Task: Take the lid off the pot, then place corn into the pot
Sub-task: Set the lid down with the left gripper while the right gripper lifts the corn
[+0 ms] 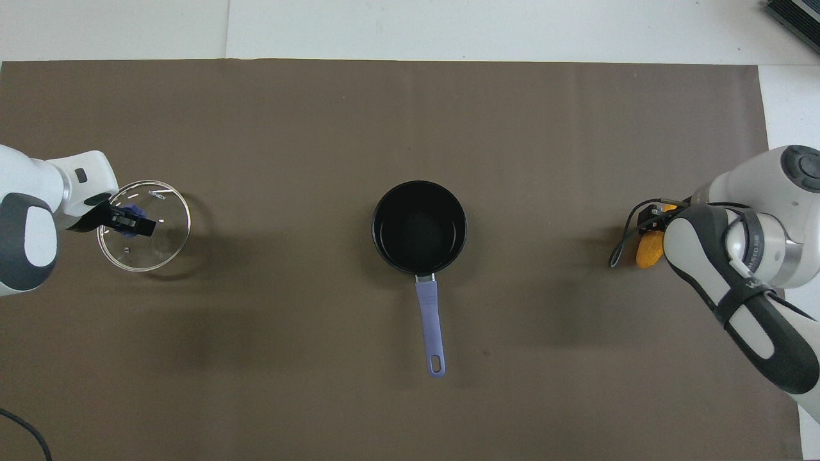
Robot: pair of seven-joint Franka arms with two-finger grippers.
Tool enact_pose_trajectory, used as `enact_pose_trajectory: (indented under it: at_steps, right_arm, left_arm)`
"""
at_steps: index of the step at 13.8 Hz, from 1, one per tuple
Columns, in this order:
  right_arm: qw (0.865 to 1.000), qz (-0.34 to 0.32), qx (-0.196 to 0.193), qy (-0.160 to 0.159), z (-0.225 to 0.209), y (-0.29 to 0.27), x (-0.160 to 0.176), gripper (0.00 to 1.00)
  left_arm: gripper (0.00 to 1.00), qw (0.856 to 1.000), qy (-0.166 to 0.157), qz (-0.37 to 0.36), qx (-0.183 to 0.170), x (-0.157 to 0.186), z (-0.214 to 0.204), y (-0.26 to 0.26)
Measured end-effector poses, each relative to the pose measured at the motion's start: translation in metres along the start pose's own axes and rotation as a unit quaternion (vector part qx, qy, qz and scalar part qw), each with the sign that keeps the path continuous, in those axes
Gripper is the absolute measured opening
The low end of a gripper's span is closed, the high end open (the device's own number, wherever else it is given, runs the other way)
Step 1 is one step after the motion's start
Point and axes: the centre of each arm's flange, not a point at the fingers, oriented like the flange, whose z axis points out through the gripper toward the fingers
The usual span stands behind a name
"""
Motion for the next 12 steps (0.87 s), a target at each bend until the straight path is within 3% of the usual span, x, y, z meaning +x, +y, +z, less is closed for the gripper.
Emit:
enact_pose_trajectory:
  at_steps: [3,7,10,12]
  right_arm:
    - [1.000,-0.001,0.000,0.000,0.000,-0.001,0.000,0.38]
    - [1.000,-0.006,-0.001,-0.006,-0.021,-0.015,0.002,0.38]
    - [0.999,-0.042,-0.007,-0.024,-0.099,-0.061,-0.008,0.38]
    - [0.998,-0.064,-0.008,-0.015,-0.147,-0.100,-0.028,0.38]
  left_arm:
    - [0.66,1.000,-0.005,-0.005,-0.003,-0.005,0.013,-0.002]
    - [0.66,1.000,0.000,-0.007,0.000,-0.006,0.016,-0.005]
    - [0.66,1.000,0.009,-0.009,0.005,-0.007,0.029,-0.007]
    - [0.66,1.000,0.008,-0.010,0.005,-0.007,0.034,-0.008]
